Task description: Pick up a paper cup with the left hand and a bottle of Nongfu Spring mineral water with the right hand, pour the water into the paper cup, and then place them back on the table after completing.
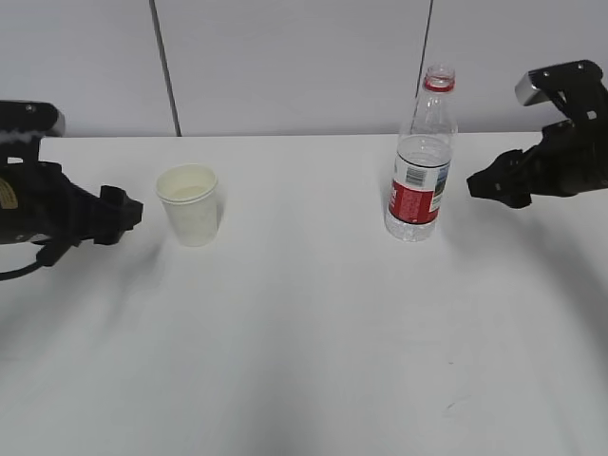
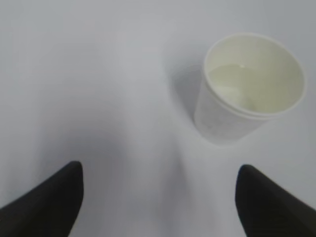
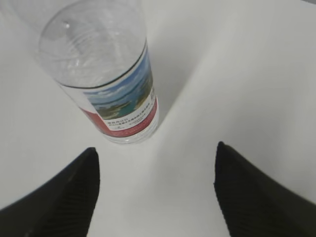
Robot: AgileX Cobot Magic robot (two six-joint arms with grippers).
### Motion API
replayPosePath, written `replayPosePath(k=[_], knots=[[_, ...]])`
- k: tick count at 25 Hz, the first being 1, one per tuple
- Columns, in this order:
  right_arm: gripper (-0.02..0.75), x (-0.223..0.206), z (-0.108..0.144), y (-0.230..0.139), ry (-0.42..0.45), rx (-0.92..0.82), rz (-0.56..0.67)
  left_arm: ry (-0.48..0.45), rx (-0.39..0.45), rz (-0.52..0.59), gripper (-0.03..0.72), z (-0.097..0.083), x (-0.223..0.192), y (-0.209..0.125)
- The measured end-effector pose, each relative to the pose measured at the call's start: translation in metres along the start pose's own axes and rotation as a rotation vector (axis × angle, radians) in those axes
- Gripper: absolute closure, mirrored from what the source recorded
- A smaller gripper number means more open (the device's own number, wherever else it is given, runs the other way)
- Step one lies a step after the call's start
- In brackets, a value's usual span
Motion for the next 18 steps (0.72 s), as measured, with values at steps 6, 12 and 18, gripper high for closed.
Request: replayPosePath(k=[6,12,18], knots=[[0.203,0.007,-0.001,0.005,-0.022,-0.012,-0.014,0.167,0.133,0.161,0.116,0.008,0.029,0.005],[0.203,0.007,-0.002,0.004,-0.029,-0.027,-0.012,0.326,0.234,0.423,0.116,0.007,0.047,0.020],[0.203,0.007,-0.003,0.005,-0.038,-0.027,-0.011,0.372,0.262,0.561,0.116,-0.005,0.068,0.055]])
Point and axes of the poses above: a point on each arm's last joint axis where the gripper is mounted, x pointing back along that axis away from the gripper, z along the wrist's bending axis when the last joint is at zero, y = z × x, the point moved 1 cm from there along -x, pointing out along that axis toward the gripper, and after that the axes turned 12 degrees about x, right-handed, at the moved point
